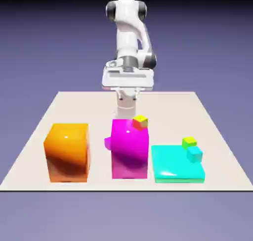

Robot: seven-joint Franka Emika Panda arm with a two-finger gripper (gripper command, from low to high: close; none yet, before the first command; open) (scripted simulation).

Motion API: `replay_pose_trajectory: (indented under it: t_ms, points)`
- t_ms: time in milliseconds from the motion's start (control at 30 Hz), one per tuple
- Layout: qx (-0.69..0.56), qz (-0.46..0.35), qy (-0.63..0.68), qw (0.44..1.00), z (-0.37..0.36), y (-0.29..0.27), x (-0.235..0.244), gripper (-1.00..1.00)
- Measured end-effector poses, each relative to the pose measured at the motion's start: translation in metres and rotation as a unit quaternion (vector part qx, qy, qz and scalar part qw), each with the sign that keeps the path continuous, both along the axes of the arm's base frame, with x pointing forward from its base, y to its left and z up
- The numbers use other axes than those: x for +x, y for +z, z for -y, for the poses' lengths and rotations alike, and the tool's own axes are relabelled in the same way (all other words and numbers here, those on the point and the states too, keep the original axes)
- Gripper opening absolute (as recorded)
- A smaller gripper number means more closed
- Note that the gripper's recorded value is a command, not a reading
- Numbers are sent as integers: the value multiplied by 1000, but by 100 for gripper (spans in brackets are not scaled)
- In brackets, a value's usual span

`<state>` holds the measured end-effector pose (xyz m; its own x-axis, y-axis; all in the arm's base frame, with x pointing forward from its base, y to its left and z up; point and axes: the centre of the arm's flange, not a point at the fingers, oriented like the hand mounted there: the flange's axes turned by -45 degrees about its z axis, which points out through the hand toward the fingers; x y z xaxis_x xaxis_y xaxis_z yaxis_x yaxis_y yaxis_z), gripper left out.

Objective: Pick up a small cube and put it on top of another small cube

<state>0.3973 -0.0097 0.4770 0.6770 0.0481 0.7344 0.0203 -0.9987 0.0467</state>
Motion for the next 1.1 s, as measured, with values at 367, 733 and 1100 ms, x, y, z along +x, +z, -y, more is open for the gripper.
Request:
replay_pose_trajectory:
  t_ms: [367,733,1100]
  points:
    - [233,-208,-305,899,245,-89,19,0]
    - [445,-306,-517,665,401,-196,-84,0]
    - [609,-323,-601,406,362,-308,-153,0]
